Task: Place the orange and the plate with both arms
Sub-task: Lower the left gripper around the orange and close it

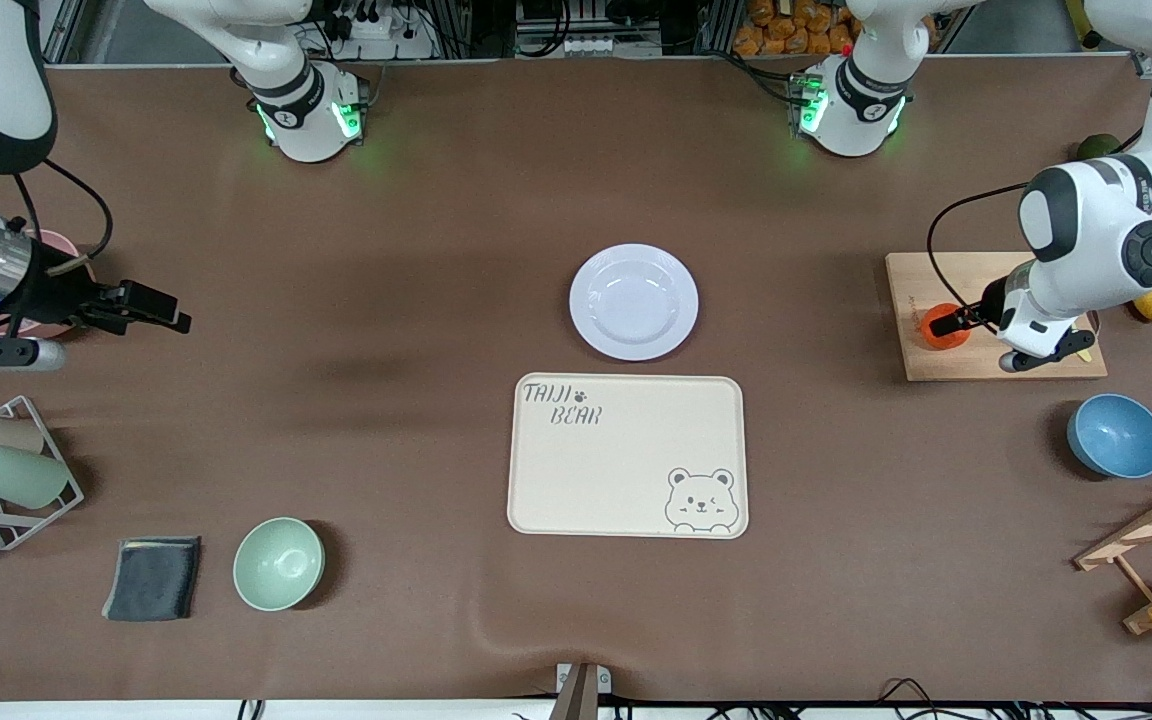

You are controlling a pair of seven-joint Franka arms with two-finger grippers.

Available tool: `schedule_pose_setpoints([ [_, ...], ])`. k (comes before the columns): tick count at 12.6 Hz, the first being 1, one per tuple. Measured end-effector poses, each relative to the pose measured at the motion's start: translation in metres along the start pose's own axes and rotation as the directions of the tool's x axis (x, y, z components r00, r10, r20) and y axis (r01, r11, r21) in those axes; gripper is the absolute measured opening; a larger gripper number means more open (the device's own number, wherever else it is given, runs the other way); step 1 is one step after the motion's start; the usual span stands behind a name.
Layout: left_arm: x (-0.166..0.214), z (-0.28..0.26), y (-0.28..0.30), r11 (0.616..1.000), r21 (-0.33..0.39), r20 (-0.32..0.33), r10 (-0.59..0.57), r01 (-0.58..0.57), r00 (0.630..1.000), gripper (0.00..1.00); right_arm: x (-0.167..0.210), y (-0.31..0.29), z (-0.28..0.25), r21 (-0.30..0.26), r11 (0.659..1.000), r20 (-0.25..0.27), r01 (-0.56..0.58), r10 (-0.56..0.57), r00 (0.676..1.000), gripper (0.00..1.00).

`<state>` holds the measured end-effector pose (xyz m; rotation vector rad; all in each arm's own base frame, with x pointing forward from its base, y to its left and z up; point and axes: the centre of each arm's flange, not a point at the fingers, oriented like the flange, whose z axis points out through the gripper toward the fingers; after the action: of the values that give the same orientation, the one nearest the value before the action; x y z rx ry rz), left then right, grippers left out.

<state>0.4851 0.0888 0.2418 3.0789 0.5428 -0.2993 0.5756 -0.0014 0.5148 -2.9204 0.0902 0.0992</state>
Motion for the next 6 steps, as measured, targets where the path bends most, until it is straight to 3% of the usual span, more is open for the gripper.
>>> schedule_pose_setpoints([
  [6,0.003,0.035,0.000,0.999,0.036,0.031,0.037,-0.038,0.999,1.00,0.004,-0.003,0.011,0.021,1.000,0.020,-0.003,0.002,1.000,1.00],
])
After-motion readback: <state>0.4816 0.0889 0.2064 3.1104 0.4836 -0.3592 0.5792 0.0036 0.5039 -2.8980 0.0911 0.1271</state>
